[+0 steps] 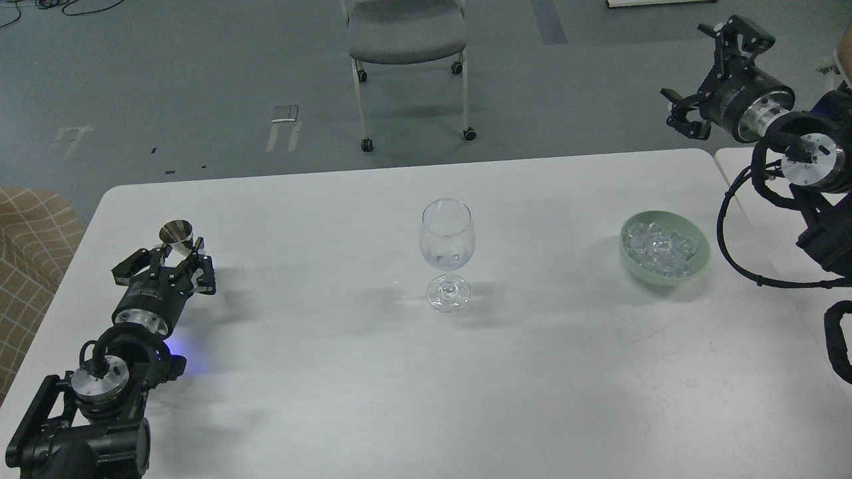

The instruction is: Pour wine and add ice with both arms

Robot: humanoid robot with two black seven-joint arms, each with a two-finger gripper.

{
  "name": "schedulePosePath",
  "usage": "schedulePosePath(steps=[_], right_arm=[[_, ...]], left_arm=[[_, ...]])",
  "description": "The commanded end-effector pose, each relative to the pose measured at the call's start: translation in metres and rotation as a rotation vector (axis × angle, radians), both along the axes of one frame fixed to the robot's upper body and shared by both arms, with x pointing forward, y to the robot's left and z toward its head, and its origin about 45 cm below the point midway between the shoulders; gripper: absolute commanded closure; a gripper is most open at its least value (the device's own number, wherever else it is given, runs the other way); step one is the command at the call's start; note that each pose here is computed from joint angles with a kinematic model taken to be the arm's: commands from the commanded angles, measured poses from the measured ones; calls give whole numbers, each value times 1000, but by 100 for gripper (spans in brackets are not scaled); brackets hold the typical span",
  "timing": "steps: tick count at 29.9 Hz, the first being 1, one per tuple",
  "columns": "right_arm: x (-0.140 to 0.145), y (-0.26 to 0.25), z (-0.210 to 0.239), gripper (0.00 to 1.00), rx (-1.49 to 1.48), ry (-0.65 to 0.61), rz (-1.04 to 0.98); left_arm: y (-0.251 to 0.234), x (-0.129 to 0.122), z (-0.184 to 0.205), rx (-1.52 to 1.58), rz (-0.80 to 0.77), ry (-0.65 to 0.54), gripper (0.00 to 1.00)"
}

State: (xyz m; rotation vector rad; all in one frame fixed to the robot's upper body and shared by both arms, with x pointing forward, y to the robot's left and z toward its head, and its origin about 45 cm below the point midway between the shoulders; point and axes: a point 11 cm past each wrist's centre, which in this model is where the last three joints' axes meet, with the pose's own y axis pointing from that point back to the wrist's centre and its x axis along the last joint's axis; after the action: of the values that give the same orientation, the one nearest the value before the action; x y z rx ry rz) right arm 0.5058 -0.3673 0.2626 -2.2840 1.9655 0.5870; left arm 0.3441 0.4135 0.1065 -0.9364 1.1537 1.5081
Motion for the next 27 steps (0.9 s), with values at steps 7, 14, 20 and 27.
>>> schedulePosePath(steps=[7,14,20,27], right_arm=[[0,0,0,0,0,0,0],[0,-1,1,0,-1,-2,-1],[0,0,1,0,2,-3,-1],[0,-1,1,0,1,-4,0]], left_arm=[[-3,3,6,2,4,-17,16],[-1,8,15,14,0,-35,12],[2,14,34,36,-9,-67,12],[5,24,76,91,-35,-128,12]])
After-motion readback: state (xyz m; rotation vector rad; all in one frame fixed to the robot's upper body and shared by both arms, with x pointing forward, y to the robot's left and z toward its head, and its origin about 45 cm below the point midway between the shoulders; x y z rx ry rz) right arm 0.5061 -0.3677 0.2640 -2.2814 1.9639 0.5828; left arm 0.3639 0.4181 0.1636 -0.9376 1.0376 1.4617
